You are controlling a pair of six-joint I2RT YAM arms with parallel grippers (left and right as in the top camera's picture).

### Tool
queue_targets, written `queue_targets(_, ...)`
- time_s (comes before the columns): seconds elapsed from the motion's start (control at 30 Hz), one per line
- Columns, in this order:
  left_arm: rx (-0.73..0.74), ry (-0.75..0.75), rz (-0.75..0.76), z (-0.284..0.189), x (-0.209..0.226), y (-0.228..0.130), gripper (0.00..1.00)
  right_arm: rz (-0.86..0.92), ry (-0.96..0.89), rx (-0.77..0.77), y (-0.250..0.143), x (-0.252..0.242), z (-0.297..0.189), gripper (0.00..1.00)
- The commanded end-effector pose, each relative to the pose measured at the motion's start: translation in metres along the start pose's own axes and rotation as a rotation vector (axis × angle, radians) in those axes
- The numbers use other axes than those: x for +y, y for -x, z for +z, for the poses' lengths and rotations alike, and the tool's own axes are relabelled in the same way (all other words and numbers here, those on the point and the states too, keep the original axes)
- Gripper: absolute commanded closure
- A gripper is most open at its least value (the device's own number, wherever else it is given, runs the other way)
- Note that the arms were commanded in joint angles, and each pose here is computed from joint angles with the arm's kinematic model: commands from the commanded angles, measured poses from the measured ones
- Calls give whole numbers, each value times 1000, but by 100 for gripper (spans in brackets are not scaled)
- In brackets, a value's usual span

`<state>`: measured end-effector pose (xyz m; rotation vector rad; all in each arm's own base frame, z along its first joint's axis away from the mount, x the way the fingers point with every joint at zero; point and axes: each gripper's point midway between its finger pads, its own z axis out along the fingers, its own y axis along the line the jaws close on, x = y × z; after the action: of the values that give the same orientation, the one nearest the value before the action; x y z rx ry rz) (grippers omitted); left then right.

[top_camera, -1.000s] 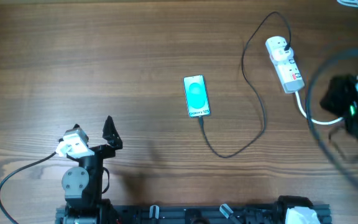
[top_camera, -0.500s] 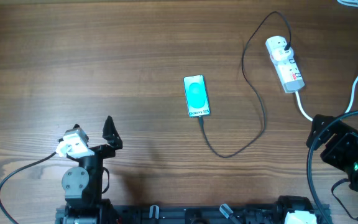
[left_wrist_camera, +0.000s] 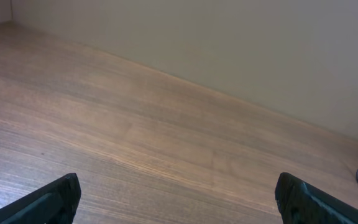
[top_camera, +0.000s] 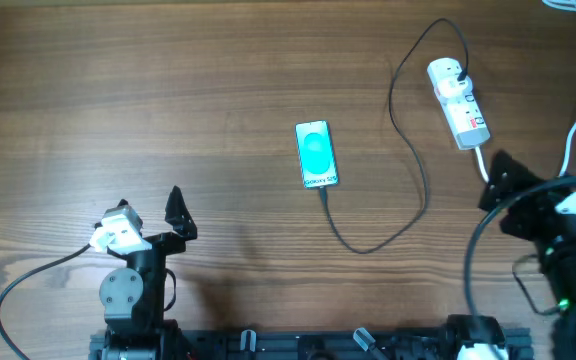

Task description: Plug charger to phone and switch on socket

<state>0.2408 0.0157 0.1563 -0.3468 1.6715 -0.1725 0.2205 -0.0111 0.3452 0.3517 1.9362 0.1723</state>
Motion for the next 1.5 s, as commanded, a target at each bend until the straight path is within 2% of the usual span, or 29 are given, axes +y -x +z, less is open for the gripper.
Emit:
queue_targets(0.0, -5, -4, 19, 0, 0, -1, 0, -49, 166, -73, -34, 14, 5, 0)
queue_targets(0.13, -5, -4, 19, 0, 0, -1, 0, -78, 266, -261, -58, 15, 18, 0)
queue_targets(0.27, -5, -4, 19, 0, 0, -1, 0, -95, 368, -513, -68, 16, 26, 0)
queue_targets(0.33, -5, -4, 19, 0, 0, -1, 0, -57, 399, -568, -74, 14, 31, 0)
queue_targets(0.43, -5, -4, 19, 0, 0, -1, 0, -37, 393, -563, -90, 7, 47, 0)
queue_targets(0.67, -5, -4, 19, 0, 0, -1, 0, 6, 247, -472, -117, -22, 74, 0)
queue_targets(0.8, -5, -4, 19, 0, 0, -1, 0, 18, 149, -365, -142, -41, 89, 0)
queue_targets(0.93, -5, -4, 19, 0, 0, -1, 0, -86, 147, -370, -142, -38, 89, 0)
queue_targets(1.47, -5, -4, 19, 0, 0, -1, 0, -83, 154, -368, -143, -37, 89, 0)
